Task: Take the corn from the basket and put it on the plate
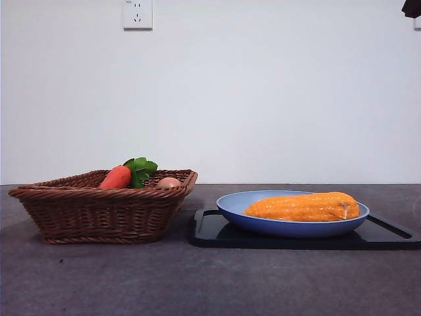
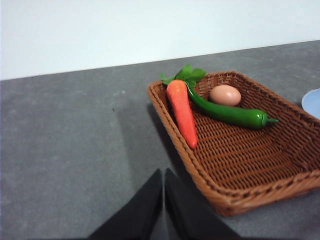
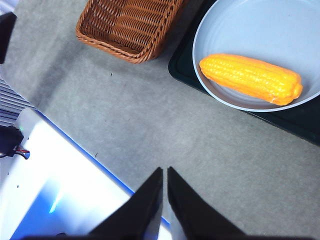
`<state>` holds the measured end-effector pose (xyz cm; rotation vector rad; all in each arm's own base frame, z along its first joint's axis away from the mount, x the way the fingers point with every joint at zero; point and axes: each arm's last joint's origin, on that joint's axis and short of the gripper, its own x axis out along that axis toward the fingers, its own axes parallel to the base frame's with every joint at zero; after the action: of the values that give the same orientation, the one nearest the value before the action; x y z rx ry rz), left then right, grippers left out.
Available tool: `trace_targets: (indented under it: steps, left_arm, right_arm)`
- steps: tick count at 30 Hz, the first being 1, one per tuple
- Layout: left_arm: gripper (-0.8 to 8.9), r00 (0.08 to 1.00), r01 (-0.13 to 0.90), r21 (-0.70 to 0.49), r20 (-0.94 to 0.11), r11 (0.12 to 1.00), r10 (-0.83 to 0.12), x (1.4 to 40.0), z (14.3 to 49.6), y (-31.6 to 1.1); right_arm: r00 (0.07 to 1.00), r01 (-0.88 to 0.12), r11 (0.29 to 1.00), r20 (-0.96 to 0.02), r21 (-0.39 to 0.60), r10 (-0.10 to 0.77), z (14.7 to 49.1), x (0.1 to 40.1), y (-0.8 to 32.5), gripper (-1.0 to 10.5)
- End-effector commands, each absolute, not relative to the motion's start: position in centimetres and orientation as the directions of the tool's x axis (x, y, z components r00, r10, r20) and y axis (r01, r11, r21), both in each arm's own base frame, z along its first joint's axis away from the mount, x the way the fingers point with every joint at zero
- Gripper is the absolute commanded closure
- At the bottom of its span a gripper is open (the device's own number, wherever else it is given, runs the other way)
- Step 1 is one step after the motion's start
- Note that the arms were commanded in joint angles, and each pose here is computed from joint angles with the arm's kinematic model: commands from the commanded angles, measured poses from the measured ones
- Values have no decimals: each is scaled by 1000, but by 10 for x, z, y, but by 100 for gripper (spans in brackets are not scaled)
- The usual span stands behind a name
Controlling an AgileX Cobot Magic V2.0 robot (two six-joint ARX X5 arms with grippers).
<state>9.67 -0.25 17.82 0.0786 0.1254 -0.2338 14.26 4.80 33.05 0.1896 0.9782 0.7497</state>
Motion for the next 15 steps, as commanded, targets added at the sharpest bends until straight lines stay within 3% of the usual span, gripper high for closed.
trace_targets:
  steps: [1,15]
  left_arm:
    - [806,967,228,46,-125,973,-221,96,171,-2]
    - [806,962,224,-2,-163,975,-221,95,148,-2]
  right_arm:
    - [339,-507,731,-674,457,657,334,144,49,944]
    - [339,-507,731,-674,457,657,334,144,49,944]
